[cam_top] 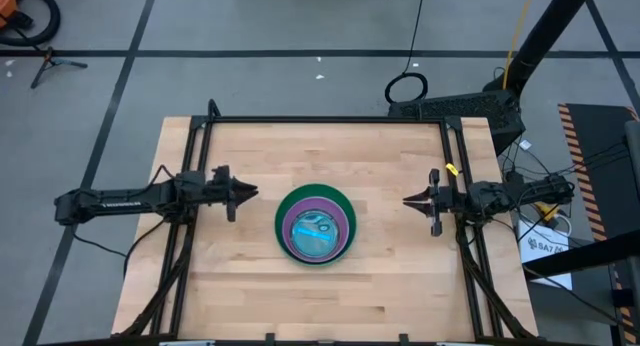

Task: Stack plastic plates
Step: Return to Home Position

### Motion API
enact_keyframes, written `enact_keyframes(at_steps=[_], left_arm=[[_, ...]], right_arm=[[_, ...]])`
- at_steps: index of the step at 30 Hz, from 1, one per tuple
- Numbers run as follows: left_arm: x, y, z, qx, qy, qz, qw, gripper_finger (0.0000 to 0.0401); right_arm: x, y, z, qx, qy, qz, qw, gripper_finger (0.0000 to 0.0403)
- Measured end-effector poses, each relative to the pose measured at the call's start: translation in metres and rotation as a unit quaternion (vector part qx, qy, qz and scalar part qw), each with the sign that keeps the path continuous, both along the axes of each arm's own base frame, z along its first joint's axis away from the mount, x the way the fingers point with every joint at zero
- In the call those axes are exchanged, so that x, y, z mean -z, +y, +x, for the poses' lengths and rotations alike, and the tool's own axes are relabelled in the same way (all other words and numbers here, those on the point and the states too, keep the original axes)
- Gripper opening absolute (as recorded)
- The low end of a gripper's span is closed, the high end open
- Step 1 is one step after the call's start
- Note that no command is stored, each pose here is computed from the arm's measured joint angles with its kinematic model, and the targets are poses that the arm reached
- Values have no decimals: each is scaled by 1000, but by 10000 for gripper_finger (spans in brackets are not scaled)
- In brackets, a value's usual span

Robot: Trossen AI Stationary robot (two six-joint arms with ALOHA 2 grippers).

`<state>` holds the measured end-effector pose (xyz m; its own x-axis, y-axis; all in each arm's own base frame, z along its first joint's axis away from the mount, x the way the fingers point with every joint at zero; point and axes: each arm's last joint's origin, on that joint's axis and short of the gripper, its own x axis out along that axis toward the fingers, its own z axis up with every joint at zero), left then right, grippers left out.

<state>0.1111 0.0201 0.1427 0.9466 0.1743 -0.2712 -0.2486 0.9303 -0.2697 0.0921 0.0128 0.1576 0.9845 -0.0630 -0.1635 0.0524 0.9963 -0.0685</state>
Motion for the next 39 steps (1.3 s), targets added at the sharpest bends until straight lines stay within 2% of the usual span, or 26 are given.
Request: enact_keyframes(at_steps=[2, 4, 11, 39], left_arm=[[0, 0, 0, -10, 0, -35, 999, 88], [-2, 0, 1, -14, 2, -46, 999, 88], [-7, 0, 1, -10, -1, -25, 1000, 88], [-7, 0, 1, -9, -1, -24, 1000, 88]], right_arm=[[0, 0, 0, 0, -1, 9, 1000, 31], [0, 0, 0, 3, -1, 26, 1000, 31], [0, 0, 0, 4, -1, 30, 1000, 31], [1, 0, 0, 4, 0, 30, 1000, 31]])
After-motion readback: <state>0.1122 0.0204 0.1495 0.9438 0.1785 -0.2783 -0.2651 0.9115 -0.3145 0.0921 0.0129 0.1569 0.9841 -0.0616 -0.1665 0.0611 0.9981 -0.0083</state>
